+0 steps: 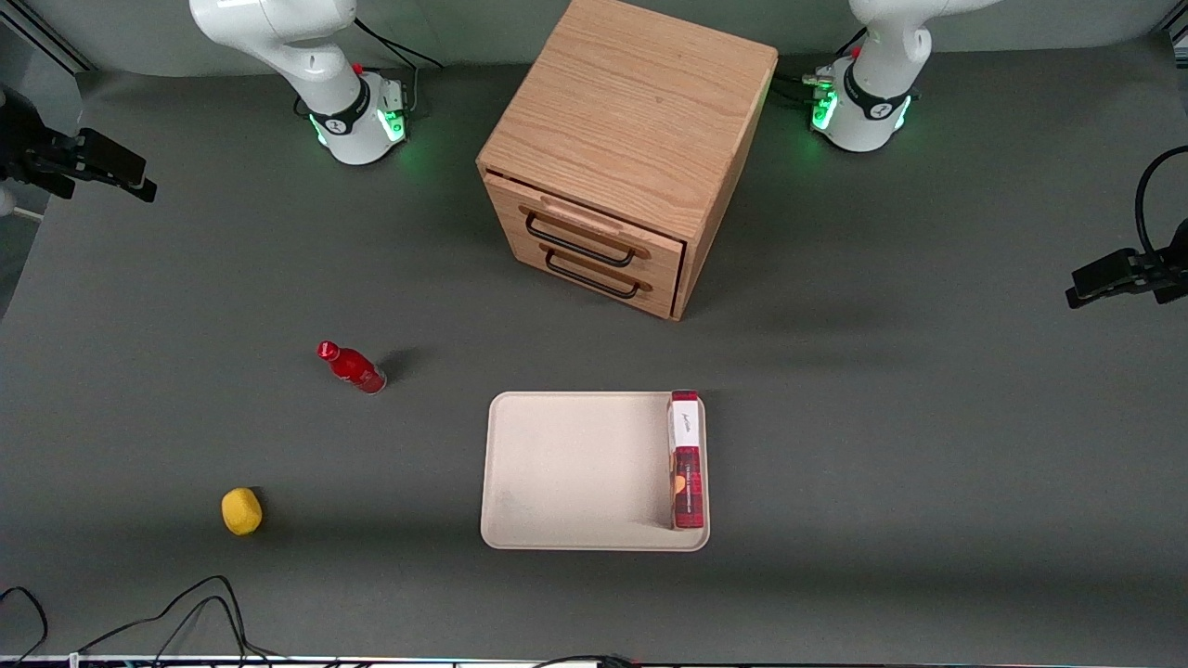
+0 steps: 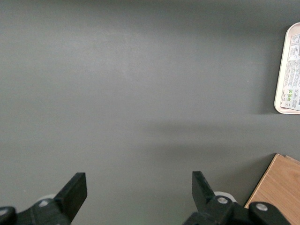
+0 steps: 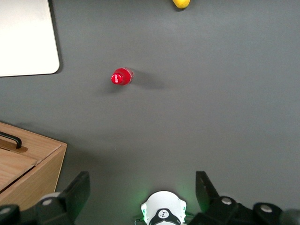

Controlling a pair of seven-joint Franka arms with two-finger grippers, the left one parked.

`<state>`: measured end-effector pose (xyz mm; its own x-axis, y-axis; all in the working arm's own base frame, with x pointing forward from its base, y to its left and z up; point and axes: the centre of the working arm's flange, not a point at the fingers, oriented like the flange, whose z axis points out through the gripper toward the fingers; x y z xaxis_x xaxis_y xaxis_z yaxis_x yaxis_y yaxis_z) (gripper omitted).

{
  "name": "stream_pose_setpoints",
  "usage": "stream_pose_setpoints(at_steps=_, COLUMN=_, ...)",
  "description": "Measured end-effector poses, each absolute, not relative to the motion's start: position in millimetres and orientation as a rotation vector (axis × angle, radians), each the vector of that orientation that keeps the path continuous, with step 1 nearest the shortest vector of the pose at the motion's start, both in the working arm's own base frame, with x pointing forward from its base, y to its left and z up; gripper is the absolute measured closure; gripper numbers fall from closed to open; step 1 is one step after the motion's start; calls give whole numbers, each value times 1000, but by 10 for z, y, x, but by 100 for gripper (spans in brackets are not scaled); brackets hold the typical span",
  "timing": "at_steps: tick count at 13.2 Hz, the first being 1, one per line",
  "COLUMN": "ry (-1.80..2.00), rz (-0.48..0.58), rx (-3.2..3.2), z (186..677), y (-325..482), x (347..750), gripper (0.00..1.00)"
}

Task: Open upper drawer

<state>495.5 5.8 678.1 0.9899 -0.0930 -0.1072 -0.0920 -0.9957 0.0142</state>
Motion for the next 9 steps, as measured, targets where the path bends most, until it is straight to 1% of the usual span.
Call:
stream_pose_setpoints(at_steps=4, ry=-147, rz=-166, rx=3125, z=6788, y=53, x=4956, gripper=0)
stream_pose_setpoints(at_steps=9, ry=-125, rz=-132, rx=3129, z=6871, y=74, x=5017, gripper=0)
